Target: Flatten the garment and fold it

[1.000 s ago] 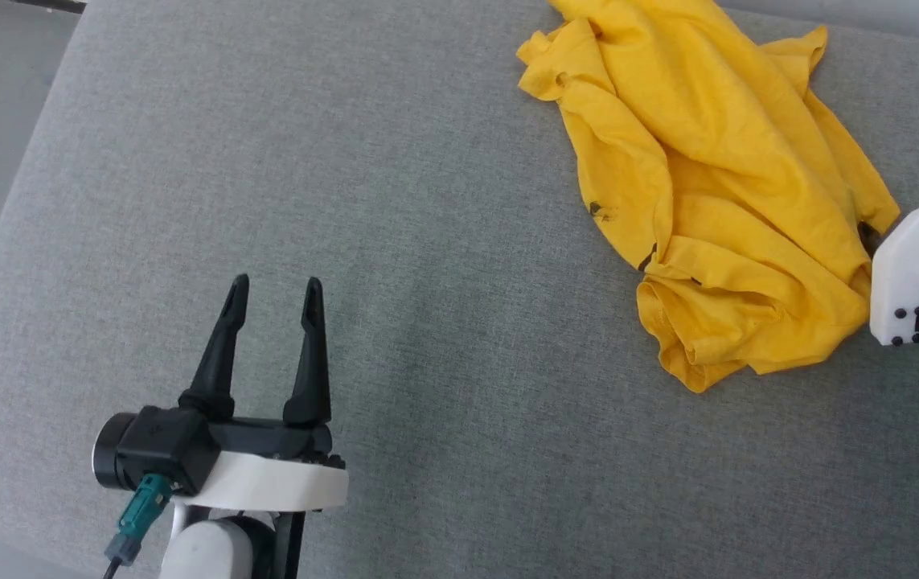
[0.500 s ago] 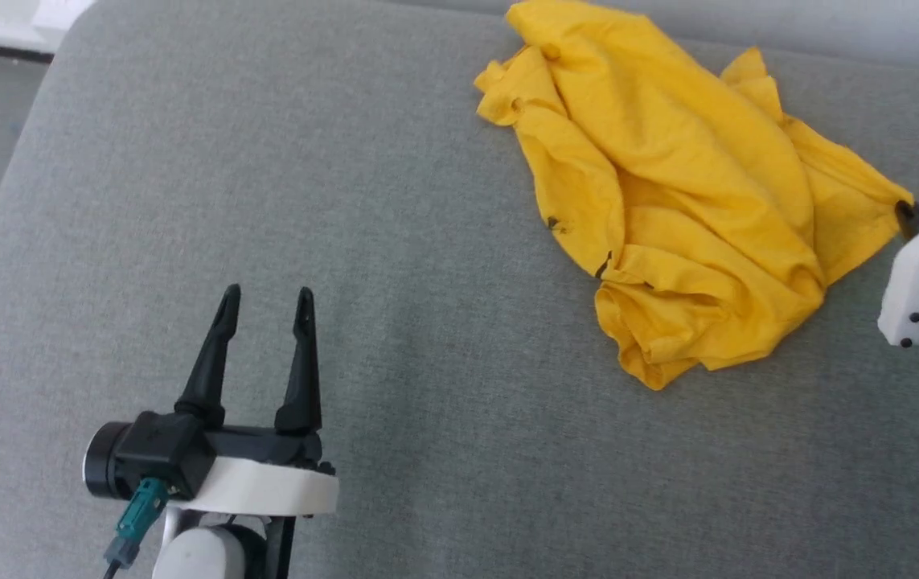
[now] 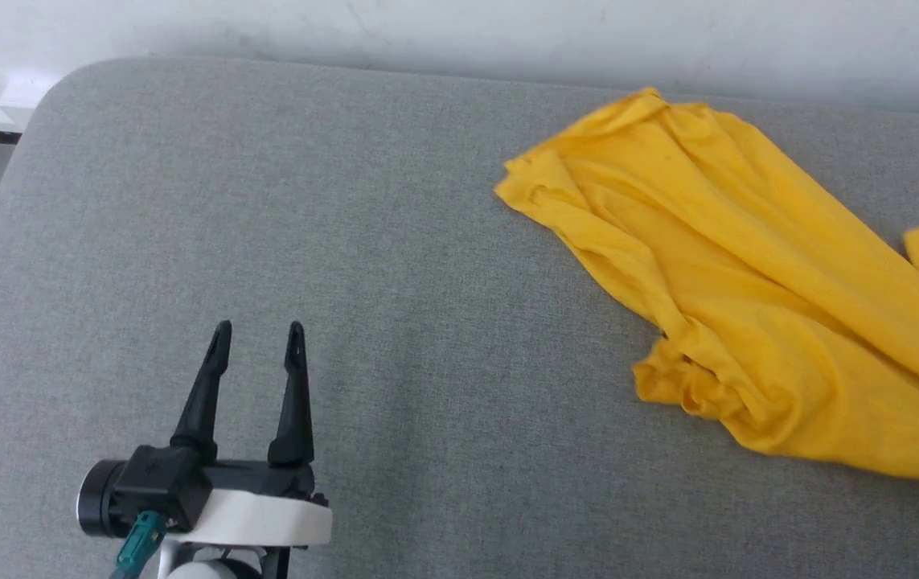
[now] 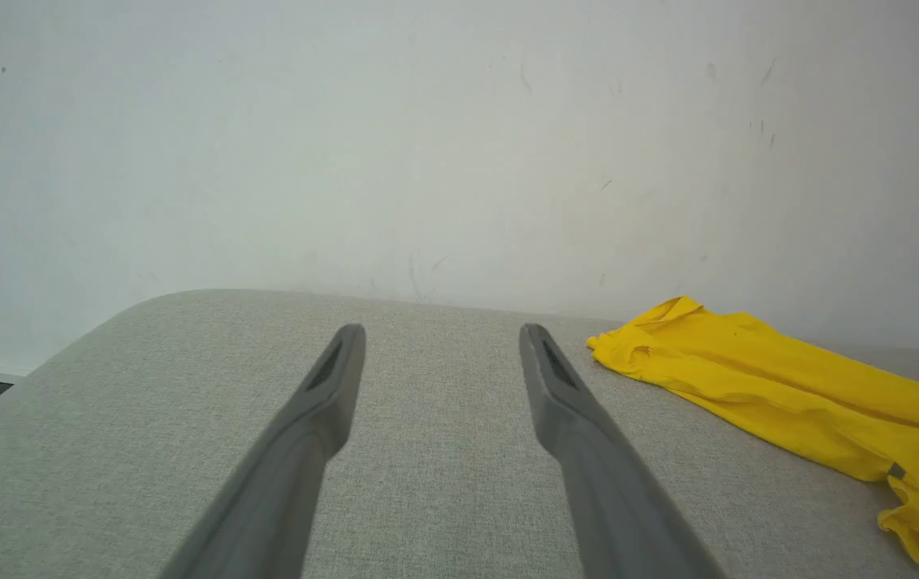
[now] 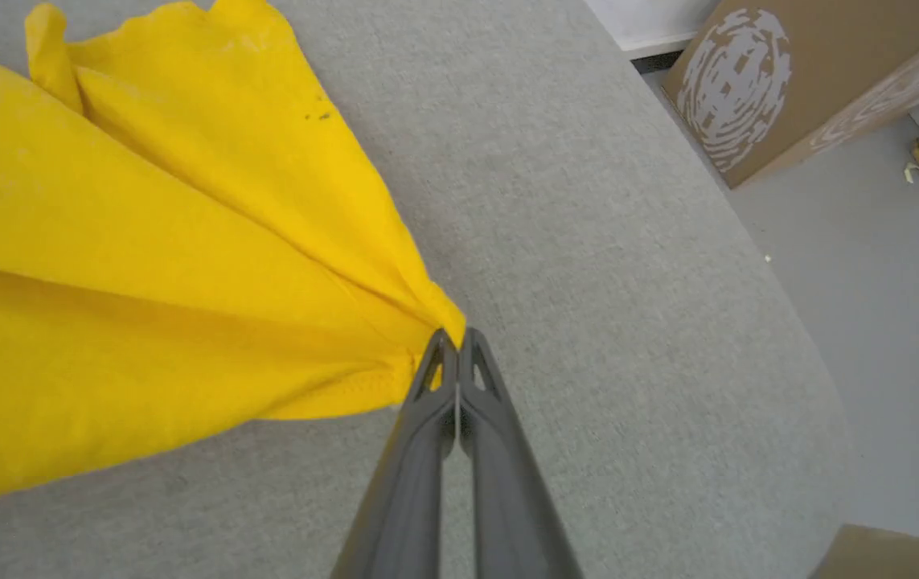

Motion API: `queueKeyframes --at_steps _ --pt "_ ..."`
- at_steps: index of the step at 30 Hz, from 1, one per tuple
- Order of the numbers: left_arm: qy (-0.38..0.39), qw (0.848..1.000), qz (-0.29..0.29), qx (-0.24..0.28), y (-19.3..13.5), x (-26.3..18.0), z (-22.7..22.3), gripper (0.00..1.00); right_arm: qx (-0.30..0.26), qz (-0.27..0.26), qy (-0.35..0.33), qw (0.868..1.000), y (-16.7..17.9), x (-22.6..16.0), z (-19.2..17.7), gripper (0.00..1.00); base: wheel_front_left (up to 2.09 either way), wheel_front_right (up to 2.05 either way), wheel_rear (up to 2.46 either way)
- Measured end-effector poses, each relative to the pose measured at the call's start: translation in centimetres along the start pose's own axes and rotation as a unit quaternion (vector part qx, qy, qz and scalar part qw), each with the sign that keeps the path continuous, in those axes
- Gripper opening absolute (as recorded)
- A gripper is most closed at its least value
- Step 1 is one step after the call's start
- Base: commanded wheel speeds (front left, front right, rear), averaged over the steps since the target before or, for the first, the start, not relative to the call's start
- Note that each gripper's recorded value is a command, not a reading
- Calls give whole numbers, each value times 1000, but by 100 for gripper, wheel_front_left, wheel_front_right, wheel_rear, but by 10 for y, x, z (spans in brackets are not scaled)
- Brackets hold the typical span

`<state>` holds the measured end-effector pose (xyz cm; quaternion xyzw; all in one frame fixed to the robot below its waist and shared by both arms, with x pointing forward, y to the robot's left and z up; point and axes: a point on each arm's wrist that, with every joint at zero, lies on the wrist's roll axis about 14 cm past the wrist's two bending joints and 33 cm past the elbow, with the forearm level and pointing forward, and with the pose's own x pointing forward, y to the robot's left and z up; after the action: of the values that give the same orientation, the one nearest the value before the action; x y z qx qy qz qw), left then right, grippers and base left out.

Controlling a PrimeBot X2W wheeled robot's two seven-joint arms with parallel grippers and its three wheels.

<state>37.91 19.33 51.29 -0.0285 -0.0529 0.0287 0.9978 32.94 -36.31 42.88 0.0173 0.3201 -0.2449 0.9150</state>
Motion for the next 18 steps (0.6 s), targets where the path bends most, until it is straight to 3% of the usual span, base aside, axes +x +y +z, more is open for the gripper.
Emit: queueKeyframes --at_steps 3,4,6,11,15,18 --pt "6 1000 2 0 1 -4 -3 100 -7 -12 9 1000 -11 -4 -14 0 0 0 0" --pt "9 1000 1 0 1 -5 -5 100 -1 -7 9 1000 -9 -3 -17 22 0 0 0" --pt "11 1000 -2 -2 -1 -6 -6 100 4 10 0 1000 0 -2 -19 100 0 0 0" --pt "-2 1000 -8 -3 -6 -7 3 100 26 64 -104 992 36 -7 24 100 0 0 0" --pt "-7 1000 -15 -2 -10 -9 6 100 46 96 -229 968 52 -28 76 100 0 0 0" --pt "-11 1000 -18 -4 -13 -12 10 100 68 120 -280 950 61 -42 90 100 0 0 0"
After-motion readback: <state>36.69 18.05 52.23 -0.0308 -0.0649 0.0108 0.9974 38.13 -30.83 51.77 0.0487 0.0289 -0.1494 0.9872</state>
